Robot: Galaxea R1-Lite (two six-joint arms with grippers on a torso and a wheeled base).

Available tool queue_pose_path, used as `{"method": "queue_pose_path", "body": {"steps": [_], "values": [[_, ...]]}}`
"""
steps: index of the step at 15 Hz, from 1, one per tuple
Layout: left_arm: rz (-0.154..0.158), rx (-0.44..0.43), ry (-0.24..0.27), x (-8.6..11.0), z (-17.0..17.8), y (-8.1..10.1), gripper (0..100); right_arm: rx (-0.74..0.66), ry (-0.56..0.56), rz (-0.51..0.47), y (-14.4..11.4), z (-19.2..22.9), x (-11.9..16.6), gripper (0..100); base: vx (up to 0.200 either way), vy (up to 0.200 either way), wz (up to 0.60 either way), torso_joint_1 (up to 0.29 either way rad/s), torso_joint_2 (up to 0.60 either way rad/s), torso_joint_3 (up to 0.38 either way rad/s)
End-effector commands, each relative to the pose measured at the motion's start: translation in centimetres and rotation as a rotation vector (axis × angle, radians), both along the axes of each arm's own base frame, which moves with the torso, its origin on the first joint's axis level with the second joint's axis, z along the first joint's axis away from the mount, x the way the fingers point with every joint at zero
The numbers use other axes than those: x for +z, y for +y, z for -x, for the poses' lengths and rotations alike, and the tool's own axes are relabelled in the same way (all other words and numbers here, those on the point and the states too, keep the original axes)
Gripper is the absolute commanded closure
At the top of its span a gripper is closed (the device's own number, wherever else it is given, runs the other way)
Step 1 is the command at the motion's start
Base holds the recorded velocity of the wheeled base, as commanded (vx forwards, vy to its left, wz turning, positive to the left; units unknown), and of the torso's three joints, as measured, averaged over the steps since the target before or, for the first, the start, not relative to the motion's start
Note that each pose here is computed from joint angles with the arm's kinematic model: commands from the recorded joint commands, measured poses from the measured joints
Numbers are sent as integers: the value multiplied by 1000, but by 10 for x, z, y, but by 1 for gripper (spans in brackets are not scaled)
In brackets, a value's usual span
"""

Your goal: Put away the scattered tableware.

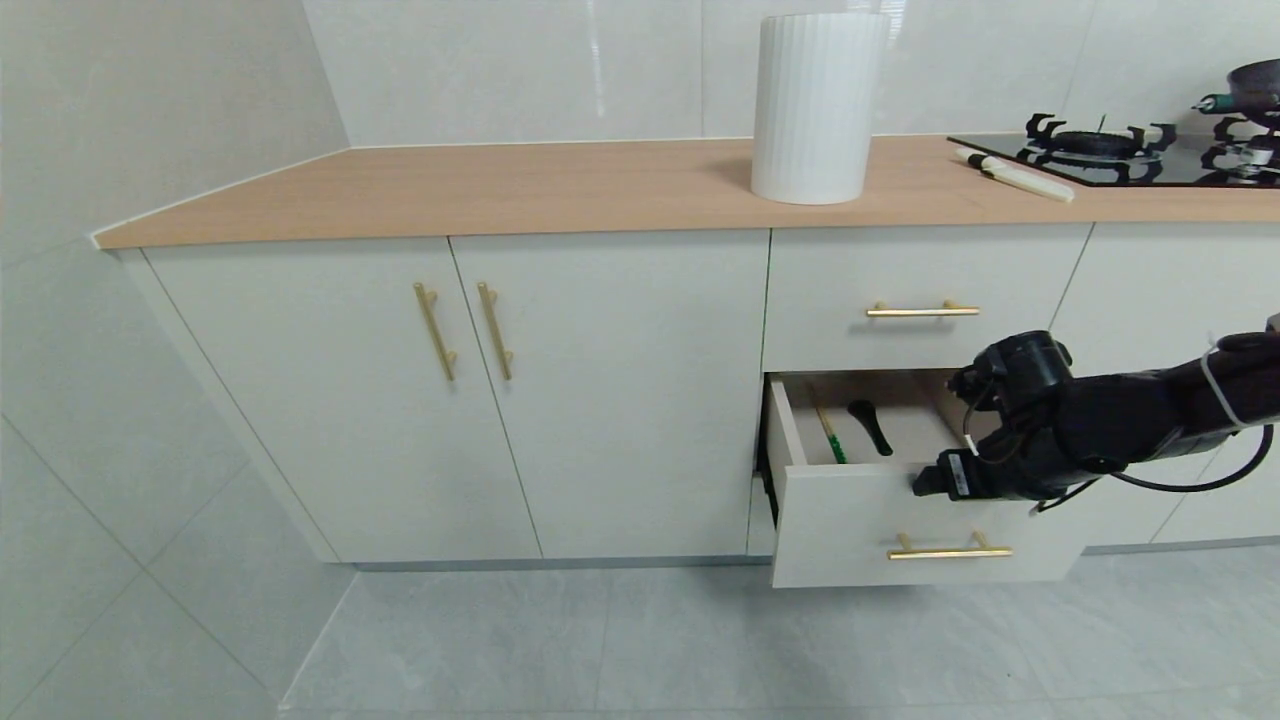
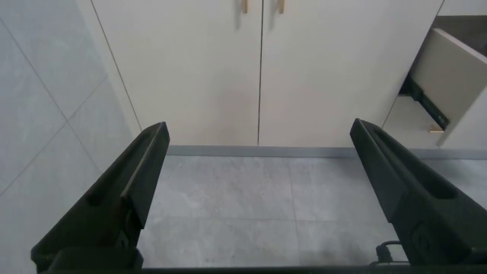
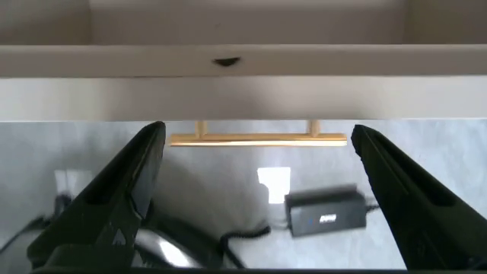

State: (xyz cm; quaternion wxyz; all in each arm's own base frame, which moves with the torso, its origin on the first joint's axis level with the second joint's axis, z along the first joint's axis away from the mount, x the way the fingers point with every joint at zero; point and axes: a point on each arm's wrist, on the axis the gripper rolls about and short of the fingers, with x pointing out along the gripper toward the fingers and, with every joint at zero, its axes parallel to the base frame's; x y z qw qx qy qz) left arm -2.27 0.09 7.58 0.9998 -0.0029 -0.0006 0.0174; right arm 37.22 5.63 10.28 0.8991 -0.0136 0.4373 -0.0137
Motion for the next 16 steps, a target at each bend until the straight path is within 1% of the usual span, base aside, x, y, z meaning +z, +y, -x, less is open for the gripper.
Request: {"method": "queue_pose_path", "body": {"steps": [1,5,10,11,14,16], "values": [[0,0,0,0,0,0,0,-7,-3,1,-1,-18,-10,0,0,0,0,0,0,0],[0,0,0,0,0,0,0,6,-47,14,-2,-49,-14,0,0,0,0,0,0,0],[0,0,0,0,0,0,0,-1,-107,7,0,-72,-13,0,0,0,0,0,0,0],[0,0,0,0,0,0,0,-9,-127,10,-1,-76,-12,0,0,0,0,0,0,0],[0,0,0,0,0,0,0,-34,-241,9,-5,-89,-18,0,0,0,0,0,0,0],[0,0,0,0,0,0,0,-37,-276,6,-5,-94,-26,0,0,0,0,0,0,0]]}}
